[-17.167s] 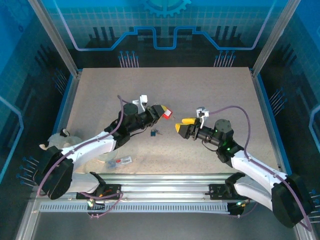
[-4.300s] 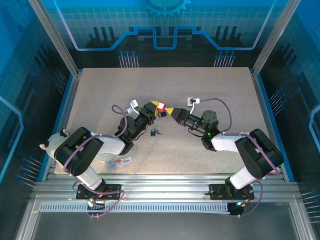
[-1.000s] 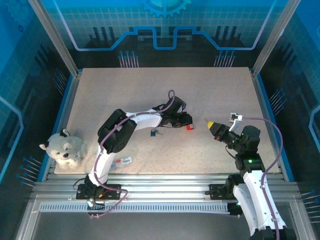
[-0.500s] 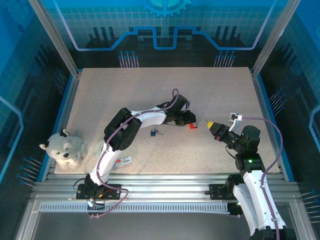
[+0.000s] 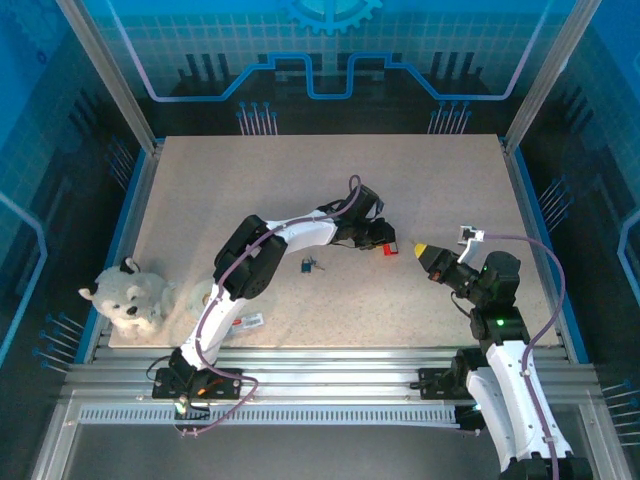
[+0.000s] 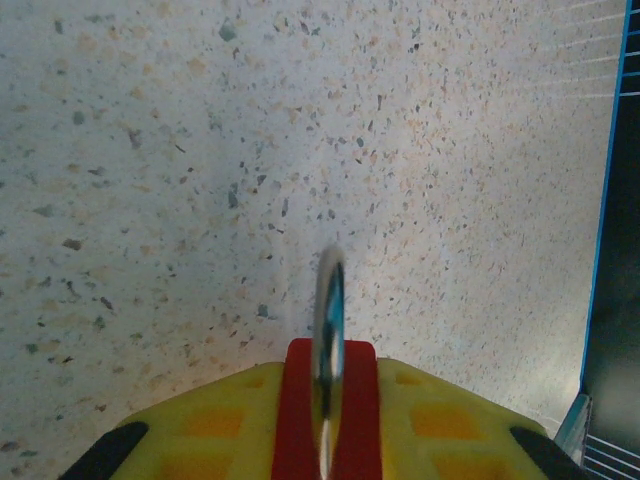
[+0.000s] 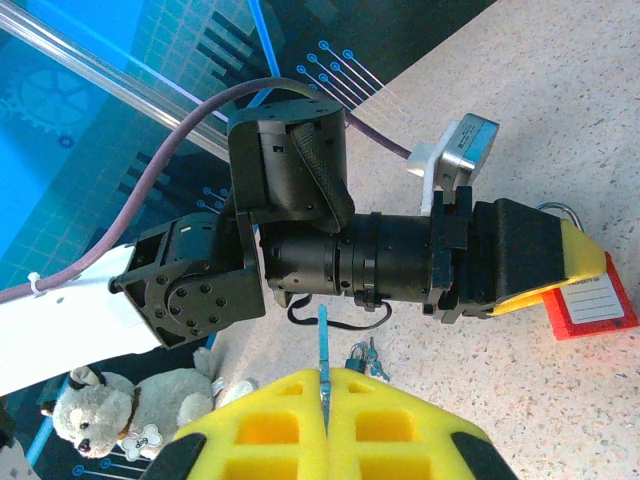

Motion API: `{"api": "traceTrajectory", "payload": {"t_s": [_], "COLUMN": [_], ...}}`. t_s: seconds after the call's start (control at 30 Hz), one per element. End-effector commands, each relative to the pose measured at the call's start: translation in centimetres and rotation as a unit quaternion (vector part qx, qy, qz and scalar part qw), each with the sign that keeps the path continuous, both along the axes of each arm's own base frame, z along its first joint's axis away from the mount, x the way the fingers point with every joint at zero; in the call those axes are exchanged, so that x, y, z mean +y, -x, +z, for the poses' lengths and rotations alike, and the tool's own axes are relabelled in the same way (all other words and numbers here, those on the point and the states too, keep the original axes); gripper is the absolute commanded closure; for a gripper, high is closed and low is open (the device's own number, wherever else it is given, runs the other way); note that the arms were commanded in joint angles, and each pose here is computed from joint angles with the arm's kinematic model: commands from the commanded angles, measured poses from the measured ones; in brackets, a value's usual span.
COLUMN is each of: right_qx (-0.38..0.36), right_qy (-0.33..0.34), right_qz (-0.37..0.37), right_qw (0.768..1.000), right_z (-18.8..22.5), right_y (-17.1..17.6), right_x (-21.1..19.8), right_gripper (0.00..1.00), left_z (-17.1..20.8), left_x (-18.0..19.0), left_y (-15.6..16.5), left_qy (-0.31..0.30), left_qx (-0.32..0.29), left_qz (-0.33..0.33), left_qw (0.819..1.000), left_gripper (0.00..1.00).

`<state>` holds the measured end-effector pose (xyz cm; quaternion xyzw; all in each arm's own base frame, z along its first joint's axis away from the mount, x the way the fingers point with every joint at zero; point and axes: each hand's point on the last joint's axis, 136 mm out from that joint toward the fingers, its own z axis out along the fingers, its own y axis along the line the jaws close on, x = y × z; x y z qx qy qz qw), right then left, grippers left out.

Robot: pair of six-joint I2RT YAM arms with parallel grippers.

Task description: Lock with the key

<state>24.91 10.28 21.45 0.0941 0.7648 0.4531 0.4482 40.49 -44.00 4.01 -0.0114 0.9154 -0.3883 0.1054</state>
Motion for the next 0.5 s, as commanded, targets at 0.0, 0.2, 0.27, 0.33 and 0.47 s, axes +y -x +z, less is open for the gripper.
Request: {"api": "traceTrajectory", "payload": {"t_s": [0.0, 0.2, 0.27, 0.33, 0.47], "right_qx": [-0.009, -0.009, -0.008, -0.006, -0.006], "right_qy": [-0.002, -0.002, -0.002, -0.002, -0.001], "right_qz": [0.000, 0.000, -0.001, -0.002, -0.003], "right_qw": [1.000, 1.000, 1.000, 1.000, 1.000], "right_z": [0.23, 0.22, 0.17, 0.06, 0.08], "right_y": [0.05, 0.02, 0.01, 0.01, -0.01], "right_x": [-0.19, -0.20, -0.21, -0.25, -0.28], "right_gripper": [1.00, 1.00, 1.00, 1.00, 1.00], "left_z": [-3.12, -3.37, -3.34, -3.15, -3.04], "left_x": [1.02, 1.36, 1.41, 1.44, 1.65], "left_y": [1.38, 1.35, 1.38, 1.34, 1.36], "left_qy": [-0.048, -0.059, -0.061, -0.063, -0.071], "left_qx": [0.030, 0.030, 0.030, 0.028, 0.024], "left_qz": [-0.011, -0.012, -0.014, -0.014, -0.016], "left_qw": [0.998, 0.998, 0.998, 0.998, 0.997], "left_gripper": [0.83, 0.78, 0.75, 0.73, 0.69]}}
